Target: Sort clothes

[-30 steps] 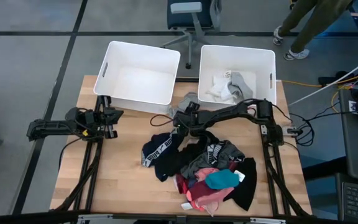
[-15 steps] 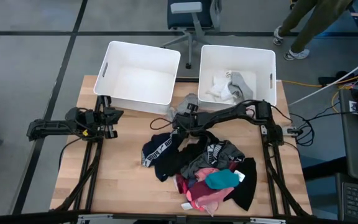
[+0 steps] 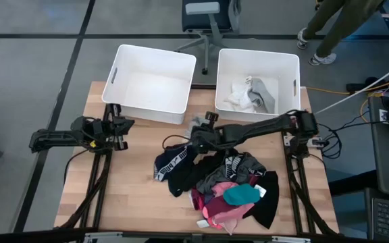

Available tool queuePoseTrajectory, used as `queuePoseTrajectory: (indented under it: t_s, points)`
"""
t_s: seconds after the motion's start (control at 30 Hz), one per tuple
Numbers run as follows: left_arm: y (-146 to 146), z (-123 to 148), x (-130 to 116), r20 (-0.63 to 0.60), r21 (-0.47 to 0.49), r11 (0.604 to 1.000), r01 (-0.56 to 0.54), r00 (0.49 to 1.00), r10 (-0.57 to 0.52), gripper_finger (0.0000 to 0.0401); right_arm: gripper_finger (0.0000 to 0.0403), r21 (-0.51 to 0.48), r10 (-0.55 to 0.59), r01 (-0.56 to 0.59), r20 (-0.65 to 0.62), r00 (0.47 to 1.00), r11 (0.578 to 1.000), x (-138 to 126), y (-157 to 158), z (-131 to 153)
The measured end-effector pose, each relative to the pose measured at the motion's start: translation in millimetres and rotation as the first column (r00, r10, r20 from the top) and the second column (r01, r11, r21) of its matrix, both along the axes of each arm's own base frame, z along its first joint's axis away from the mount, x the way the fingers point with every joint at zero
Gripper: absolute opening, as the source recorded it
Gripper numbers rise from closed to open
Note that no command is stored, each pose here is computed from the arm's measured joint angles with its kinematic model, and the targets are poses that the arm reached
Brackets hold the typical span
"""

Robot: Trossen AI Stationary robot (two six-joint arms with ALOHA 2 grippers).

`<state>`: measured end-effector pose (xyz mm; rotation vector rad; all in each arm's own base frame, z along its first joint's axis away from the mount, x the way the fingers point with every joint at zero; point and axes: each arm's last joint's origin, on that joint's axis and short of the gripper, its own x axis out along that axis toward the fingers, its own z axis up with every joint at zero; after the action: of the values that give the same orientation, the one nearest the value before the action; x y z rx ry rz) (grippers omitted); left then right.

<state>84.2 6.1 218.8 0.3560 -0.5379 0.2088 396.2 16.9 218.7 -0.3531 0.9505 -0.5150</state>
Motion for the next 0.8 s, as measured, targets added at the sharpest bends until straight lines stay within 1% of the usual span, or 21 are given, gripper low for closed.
queuePoseTrajectory:
  t_s: [0.13,0.27,0.53,0.8]
  points:
    - [0.0,-0.1,0.1,-0.001,0.0,1.0,0.0,1.0,0.0,0.0004,0.001,0.006,0.022,-0.022,0.052,0.998,1.0,-14.8,8.2,30.4]
    - [0.0,-0.2,0.1,-0.002,0.0,1.0,0.0,1.0,0.0,0.0004,0.0012,0.011,0.036,-0.037,0.118,0.992,0.999,-31.9,12.0,61.7]
    - [0.0,-0.2,0.2,-0.003,0.0,1.0,0.0,1.0,0.0,0.0004,0.0015,0.013,0.027,-0.032,0.249,0.968,0.999,-68.4,6.1,115.3]
    - [0.0,-0.2,0.1,-0.002,0.0,1.0,0.0,1.0,0.0,0.0004,0.0016,-0.09,0.007,0.025,0.344,0.939,0.996,-105.8,-1.0,157.4]
